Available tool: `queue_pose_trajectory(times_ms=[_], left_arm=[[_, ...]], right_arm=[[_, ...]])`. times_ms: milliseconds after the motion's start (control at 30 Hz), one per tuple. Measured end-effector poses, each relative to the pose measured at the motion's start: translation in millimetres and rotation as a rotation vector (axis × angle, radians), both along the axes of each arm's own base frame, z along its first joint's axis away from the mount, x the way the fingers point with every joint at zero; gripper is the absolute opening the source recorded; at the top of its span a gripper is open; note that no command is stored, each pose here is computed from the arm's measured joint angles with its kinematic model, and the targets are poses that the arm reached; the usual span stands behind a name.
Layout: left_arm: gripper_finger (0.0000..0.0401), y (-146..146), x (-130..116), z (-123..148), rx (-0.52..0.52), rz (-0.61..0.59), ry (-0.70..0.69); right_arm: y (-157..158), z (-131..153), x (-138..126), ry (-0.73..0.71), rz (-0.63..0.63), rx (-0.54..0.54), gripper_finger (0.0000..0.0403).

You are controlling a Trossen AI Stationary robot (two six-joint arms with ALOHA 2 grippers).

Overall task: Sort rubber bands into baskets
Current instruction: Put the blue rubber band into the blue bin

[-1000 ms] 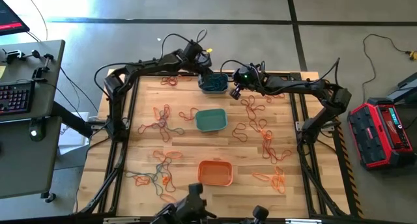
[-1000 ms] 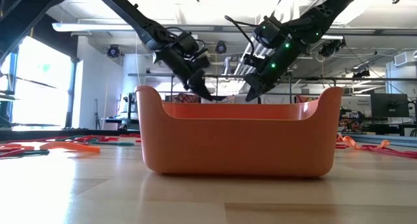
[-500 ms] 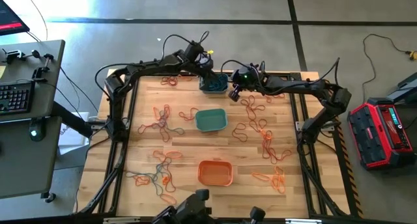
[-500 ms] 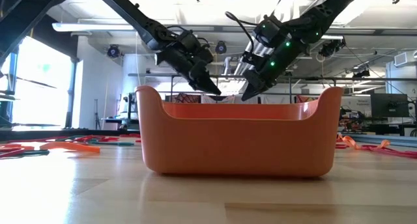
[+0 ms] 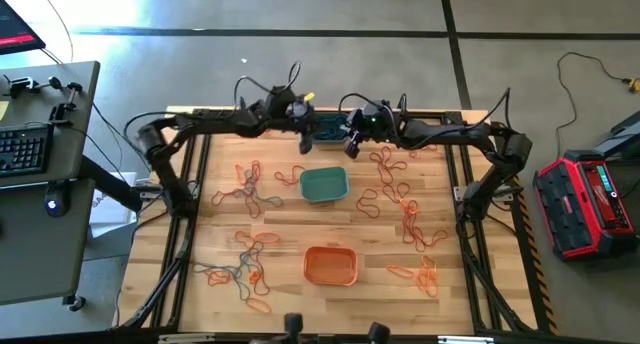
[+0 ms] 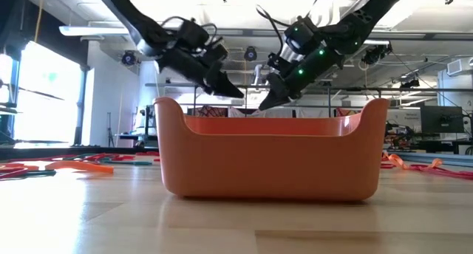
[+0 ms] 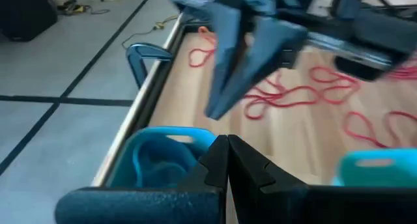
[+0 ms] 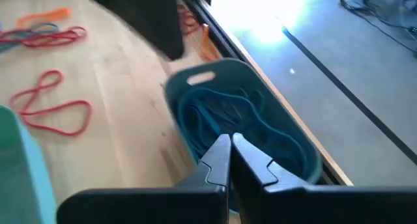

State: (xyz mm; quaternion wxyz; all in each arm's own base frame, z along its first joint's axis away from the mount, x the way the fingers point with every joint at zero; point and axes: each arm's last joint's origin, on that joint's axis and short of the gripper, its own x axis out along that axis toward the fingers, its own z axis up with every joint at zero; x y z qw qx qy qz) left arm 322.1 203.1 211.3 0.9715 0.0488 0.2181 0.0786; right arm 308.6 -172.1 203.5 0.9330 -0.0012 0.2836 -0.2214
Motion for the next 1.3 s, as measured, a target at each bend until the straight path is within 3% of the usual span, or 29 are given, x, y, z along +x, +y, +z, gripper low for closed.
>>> queue_pose_trajectory(times_ms=[333, 600, 733, 933, 1100, 1300], left_arm=[[0.0, -76, -53, 14, -0.027, 0.061, 0.115], [0.0, -151, -82, 13, -0.114, 0.128, 0.357], [0.0, -186, -93, 14, -0.148, 0.097, 0.442], [0.0, -235, -113, 14, -0.289, 0.013, 0.557], [0.0, -280, -129, 12, -0.403, -0.134, 0.657], [0.0008, -321, -148, 6, -0.559, -0.069, 0.749]], right_arm=[[18, 1, 10, -0.005, 0.074, -0.022, 0.0], [33, 1, 17, 0.013, 0.142, -0.049, 0.0], [40, 0, 20, 0.022, 0.17, -0.058, 0.0], [51, 0, 23, 0.028, 0.201, -0.055, 0.0], [58, 0, 26, 0.035, 0.2, -0.069, 0.0], [63, -1, 27, 0.036, 0.213, -0.065, 0.0]])
